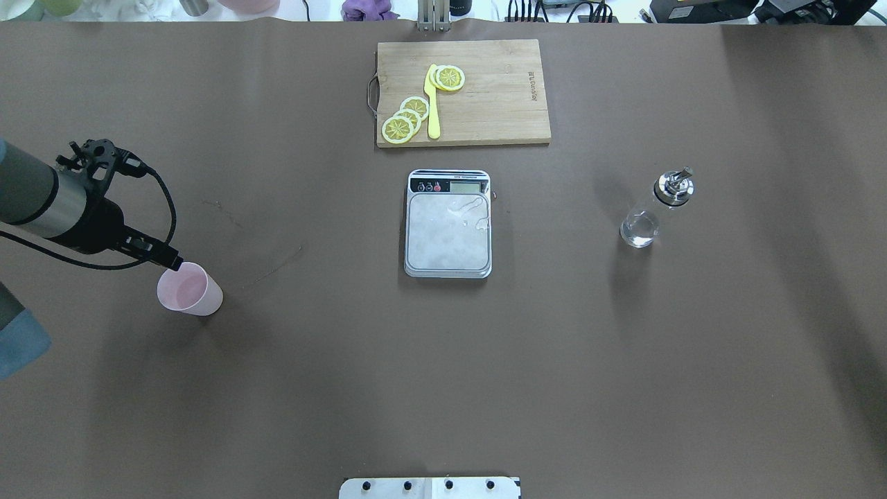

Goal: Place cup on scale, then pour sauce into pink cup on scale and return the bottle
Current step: 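Move the left gripper down to the pink cup, then close the left gripper on the pink cup's rim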

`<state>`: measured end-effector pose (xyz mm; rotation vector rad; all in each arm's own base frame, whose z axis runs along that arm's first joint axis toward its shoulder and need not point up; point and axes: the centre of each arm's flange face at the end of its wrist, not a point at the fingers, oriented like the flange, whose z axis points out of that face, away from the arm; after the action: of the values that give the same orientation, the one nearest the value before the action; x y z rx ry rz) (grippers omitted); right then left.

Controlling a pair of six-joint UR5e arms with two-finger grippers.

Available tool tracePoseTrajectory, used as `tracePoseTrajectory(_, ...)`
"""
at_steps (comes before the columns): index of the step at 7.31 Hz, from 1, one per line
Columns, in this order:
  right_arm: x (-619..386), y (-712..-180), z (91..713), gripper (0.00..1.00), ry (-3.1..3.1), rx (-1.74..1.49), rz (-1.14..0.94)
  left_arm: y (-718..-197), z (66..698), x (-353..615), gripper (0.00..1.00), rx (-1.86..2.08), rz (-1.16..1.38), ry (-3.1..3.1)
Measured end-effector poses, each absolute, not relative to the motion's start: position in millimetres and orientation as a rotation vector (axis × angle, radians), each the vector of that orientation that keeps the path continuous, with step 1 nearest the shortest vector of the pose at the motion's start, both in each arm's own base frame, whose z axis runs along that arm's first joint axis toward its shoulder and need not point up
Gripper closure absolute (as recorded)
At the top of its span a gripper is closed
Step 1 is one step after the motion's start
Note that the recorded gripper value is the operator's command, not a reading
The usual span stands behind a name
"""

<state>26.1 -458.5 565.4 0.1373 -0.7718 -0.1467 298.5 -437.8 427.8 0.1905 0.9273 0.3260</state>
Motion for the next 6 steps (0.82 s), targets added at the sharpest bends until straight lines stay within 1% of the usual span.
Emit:
tracePoseTrajectory(2,26.1,-458.4,565.8,0.00,-0.772,0.137,-0.146,-427.9,430.2,308.6,0.49,0.183,0.354,0.933)
tracePoseTrajectory(3,26.1,-458.4,565.8,0.00,-0.772,0.136,-0.146,-424.3,434.2,308.5,0.55,0.184,0.360,0.935)
tracePoseTrajectory(5,26.1,-458.4,565.9,0.00,-0.772,0.136,-0.146,-417.8,445.3,303.7,0.63,0.189,0.366,0.939)
tracePoseTrajectory(6,26.1,-458.4,565.9,0.00,-0.772,0.136,-0.146,-416.5,447.4,302.6,0.70,0.191,0.367,0.941)
